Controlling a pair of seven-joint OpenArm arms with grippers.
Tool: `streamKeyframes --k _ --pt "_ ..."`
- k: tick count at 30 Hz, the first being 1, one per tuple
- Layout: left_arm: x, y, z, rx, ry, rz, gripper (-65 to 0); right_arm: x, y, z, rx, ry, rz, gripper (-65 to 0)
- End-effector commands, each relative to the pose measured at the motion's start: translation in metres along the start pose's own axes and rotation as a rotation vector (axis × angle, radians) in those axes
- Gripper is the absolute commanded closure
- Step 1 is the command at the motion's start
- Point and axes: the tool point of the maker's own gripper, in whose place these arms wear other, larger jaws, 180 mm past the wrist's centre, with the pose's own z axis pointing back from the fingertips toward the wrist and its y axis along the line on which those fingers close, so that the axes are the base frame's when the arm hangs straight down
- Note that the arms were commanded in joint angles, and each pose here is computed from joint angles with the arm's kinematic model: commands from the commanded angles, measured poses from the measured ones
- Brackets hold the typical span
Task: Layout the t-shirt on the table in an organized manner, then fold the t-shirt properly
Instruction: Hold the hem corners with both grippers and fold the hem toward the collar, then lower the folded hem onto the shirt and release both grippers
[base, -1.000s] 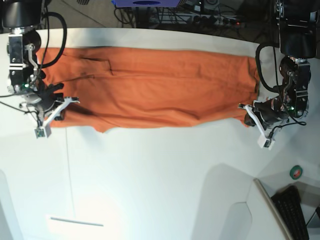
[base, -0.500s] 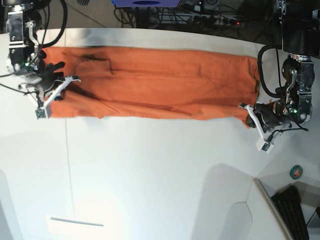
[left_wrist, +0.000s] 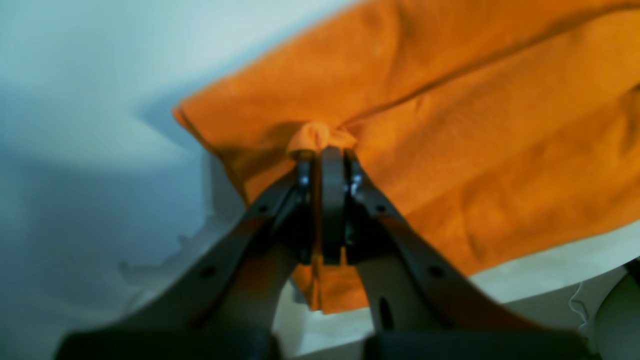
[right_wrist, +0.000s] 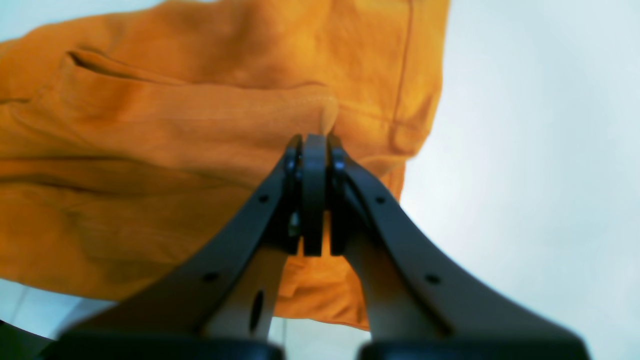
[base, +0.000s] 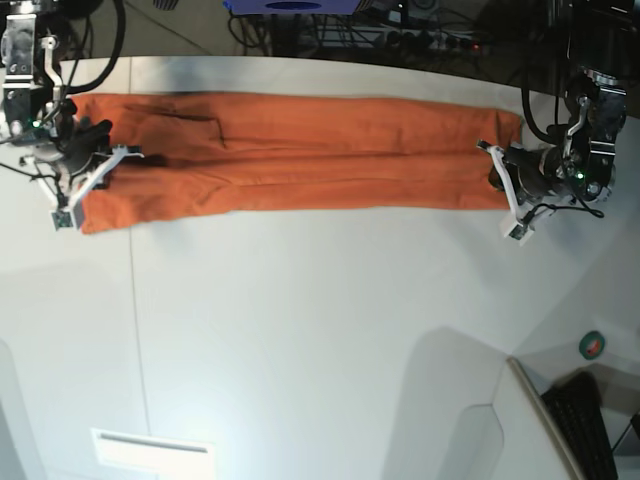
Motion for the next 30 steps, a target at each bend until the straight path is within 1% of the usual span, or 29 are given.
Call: streamKeyframes --k 1,5,10,16,25,27,28,30 --pt "0.014 0.013 0.008 0.028 -0.04 -0.003 0.0 0.013 -0.003 0.003 -0.004 -0.042 0.011 0.0" --pt "0.016 0.014 0.009 0.031 -0.045 -0.003 0.0 0.012 0.006 0.003 0.012 -0.044 -0.006 0.0" --pt "0.018 0.014 0.01 0.032 -0.049 -0.004 0.0 0.011 0.011 0.015 0.017 -0.043 0.014 0.0" --pt "0.02 0.016 0.011 0.037 -0.053 -0.01 0.0 -0.002 0.002 0.007 0.002 0.0 -0.003 0.0" --pt "0.018 0.017 0.012 0.039 -0.044 -0.018 0.0 -0.005 0.002 0.003 0.002 0.019 -0.019 0.0" --pt "0.016 0.019 0.013 0.044 -0.04 -0.017 0.0 -0.009 -0.004 0.006 -0.011 0.045 -0.03 0.0" --pt "0.016 0.02 0.014 0.047 -0.04 -0.016 -0.5 -0.01 -0.007 0.007 -0.019 0.059 -0.038 -5.9" --pt "0.018 0.021 0.015 0.051 -0.045 -0.022 -10.2 -0.008 -0.01 0.009 -0.025 0.055 -0.043 -19.4"
